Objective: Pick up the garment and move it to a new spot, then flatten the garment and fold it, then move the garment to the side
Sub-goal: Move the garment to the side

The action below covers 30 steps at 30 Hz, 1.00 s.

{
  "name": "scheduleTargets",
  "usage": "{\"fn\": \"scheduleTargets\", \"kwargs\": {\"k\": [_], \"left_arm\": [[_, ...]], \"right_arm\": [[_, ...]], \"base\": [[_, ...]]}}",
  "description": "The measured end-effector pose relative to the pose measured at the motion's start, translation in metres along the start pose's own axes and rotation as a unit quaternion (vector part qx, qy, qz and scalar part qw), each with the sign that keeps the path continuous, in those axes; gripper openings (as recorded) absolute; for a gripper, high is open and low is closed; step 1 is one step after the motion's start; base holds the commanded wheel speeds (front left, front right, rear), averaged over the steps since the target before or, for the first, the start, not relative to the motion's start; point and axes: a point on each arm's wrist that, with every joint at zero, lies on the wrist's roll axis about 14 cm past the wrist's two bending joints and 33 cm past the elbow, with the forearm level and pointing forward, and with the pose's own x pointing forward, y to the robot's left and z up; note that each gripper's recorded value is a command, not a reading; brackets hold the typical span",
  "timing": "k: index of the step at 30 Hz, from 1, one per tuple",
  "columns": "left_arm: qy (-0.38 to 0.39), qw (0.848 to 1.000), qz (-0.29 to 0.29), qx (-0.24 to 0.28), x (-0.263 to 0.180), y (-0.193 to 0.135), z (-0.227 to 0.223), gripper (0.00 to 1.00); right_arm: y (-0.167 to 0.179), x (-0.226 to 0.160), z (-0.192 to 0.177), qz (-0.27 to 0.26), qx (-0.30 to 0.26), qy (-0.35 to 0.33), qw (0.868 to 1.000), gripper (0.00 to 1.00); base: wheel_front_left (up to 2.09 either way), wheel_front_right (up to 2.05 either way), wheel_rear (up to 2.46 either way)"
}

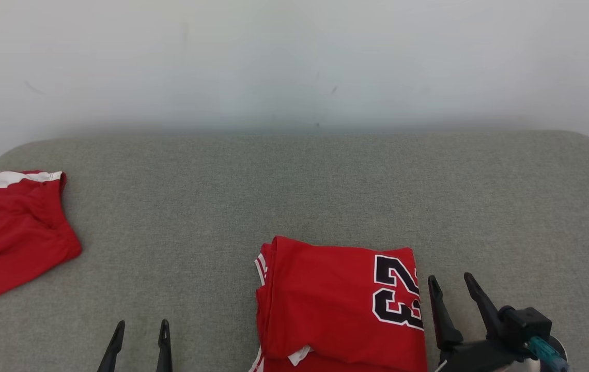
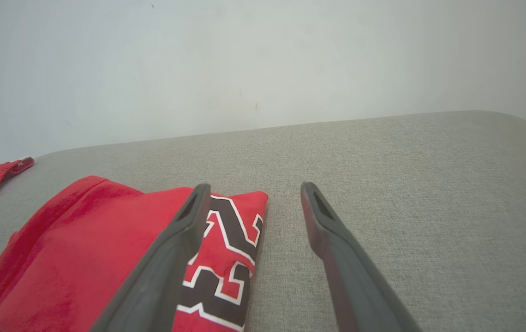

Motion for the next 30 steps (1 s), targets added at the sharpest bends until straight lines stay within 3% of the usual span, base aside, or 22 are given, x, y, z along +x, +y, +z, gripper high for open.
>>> {"fn": "scheduleTargets", "kwargs": {"k": [9, 20, 23, 24, 30], "left_arm": [[0.005, 1.0, 0.003, -0.002, -0.002, 0.001, -0.003, 1.0], [0.011, 1.0, 0.016, -0.006, 0.0, 0.007, -0.007, 1.0], [0.013, 1.0, 0.019, -0.006, 0.0, 0.009, -0.008, 1.0], [0.013, 1.0, 0.019, -0.006, 0.0, 0.009, -0.008, 1.0], [0.013, 1.0, 0.018, -0.006, 0.003, 0.008, -0.008, 1.0]], "right_arm": [[0.004, 0.033, -0.037, 0.014, -0.009, 0.083, 0.996, 1.0], [0.018, 0.033, -0.094, 0.015, 0.025, 0.199, 0.98, 1.0], [0.024, 0.035, -0.095, 0.023, 0.029, 0.202, 0.979, 0.1], [0.025, 0.036, -0.095, 0.024, 0.032, 0.201, 0.979, 0.0], [0.019, 0.039, -0.09, 0.025, 0.025, 0.193, 0.981, 0.0]], "base": [[0.0, 0.0, 0.0], [0.0, 0.0, 0.0], [0.0, 0.0, 0.0], [0.0, 0.0, 0.0], [0.0, 0.0, 0.0]]}}
